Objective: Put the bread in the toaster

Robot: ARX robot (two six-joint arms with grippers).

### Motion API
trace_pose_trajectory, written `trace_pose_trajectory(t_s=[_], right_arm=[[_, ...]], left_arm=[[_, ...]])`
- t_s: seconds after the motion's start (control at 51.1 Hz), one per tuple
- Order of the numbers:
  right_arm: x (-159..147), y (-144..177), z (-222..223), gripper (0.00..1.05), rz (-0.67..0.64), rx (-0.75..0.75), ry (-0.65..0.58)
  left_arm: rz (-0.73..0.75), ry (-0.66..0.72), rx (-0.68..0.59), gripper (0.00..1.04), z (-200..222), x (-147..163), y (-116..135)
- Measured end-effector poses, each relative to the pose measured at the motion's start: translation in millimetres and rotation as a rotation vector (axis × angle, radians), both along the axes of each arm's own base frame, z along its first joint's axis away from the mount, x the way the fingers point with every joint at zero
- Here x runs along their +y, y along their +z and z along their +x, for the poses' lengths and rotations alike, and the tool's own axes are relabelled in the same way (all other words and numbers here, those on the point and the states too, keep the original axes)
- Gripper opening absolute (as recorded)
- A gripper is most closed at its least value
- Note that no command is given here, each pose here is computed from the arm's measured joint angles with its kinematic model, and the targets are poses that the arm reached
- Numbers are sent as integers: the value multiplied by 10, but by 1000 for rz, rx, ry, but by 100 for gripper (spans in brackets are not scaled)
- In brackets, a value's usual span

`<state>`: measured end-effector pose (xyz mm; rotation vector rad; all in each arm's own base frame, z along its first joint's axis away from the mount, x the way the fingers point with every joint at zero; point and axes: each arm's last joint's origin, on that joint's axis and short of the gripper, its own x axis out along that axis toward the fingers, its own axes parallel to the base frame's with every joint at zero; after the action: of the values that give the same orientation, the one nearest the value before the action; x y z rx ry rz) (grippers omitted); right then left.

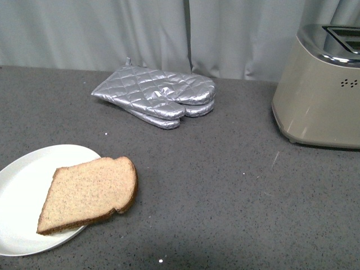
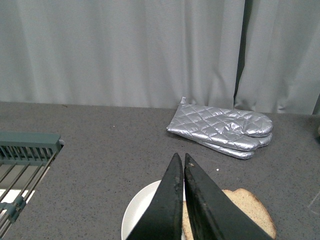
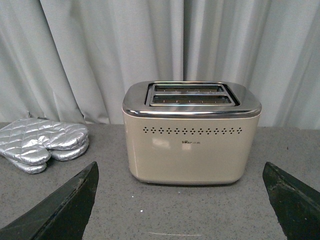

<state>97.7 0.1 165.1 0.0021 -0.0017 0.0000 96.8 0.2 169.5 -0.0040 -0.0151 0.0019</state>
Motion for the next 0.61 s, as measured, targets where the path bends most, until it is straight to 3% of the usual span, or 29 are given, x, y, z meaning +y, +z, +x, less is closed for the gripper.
trace_pose_trajectory(t_s=[0.078,0.137,0.254,0.372,0.43,0.548,0.606], right_arm=[[0,0,0,95,0,0,0],[0,0,0,95,0,0,0],[0,0,0,95,0,0,0],[0,0,0,95,0,0,0],[0,0,0,95,0,0,0],[0,0,0,95,0,0,0],[0,0,0,95,0,0,0]], left_arm=[[0,0,0,12,0,0,0],[0,0,0,11,0,0,0],[1,0,0,25,0,0,0],[-2,0,0,14,0,0,0],[1,0,0,22,0,0,0],[-1,0,0,15,0,0,0],[0,0,0,22,0,0,0]])
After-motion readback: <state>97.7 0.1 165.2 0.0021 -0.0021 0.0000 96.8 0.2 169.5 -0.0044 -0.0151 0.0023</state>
